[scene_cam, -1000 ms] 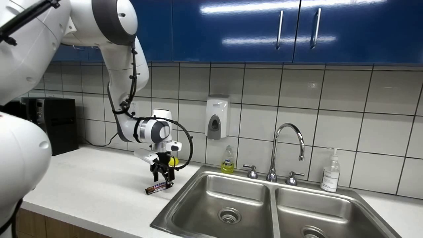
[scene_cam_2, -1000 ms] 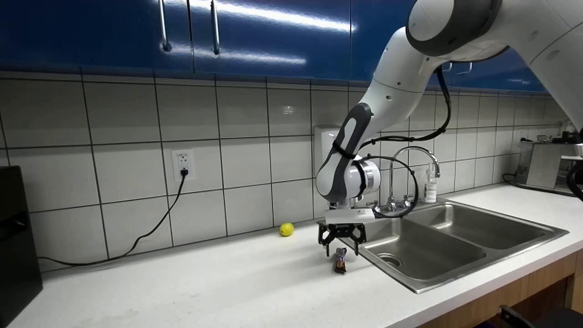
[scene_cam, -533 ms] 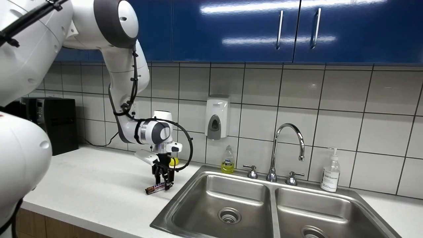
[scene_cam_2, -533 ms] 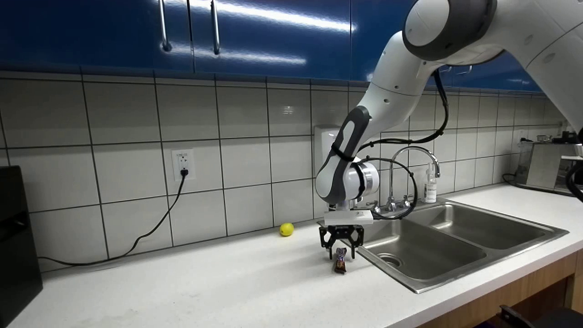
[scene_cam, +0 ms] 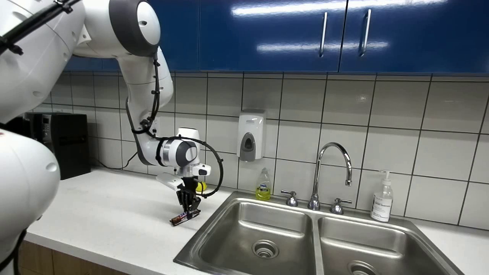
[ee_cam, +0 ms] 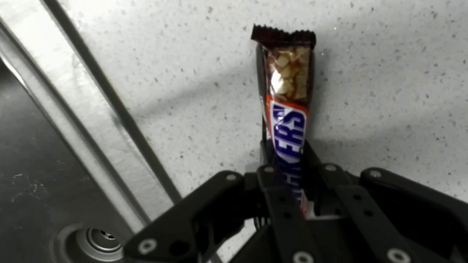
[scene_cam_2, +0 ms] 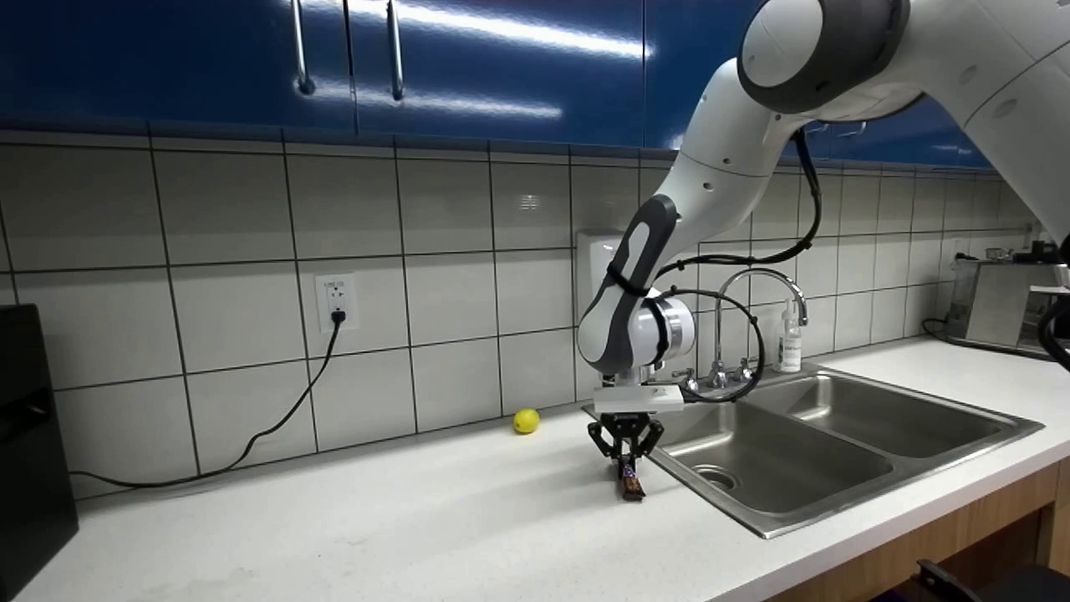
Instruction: Place the snickers bar inside the sink
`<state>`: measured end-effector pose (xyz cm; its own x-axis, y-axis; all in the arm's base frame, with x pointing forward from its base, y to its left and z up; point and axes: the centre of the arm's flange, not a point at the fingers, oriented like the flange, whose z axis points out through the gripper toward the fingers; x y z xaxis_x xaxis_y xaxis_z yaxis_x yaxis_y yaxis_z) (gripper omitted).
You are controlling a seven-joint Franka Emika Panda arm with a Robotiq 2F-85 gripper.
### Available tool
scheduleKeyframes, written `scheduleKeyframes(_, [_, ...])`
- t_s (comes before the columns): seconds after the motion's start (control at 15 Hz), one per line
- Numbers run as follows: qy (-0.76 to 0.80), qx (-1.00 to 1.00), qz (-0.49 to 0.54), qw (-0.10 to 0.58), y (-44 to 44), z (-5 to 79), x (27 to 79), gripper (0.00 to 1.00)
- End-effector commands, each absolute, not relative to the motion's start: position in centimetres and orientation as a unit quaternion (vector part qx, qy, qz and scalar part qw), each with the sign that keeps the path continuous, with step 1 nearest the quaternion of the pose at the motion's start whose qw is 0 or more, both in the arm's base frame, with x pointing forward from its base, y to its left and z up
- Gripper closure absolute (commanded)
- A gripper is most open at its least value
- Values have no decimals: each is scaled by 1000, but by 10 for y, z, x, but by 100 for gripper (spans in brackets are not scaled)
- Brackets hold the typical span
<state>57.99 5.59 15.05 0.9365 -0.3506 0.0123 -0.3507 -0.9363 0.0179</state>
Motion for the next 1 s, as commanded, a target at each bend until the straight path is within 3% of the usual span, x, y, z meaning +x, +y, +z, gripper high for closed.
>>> scheduleKeyframes(0.0, [-185, 983, -5, 15, 57, 153, 586, 95])
scheduleKeyframes(0.93, [-164, 986, 8, 21, 42, 216, 592, 96])
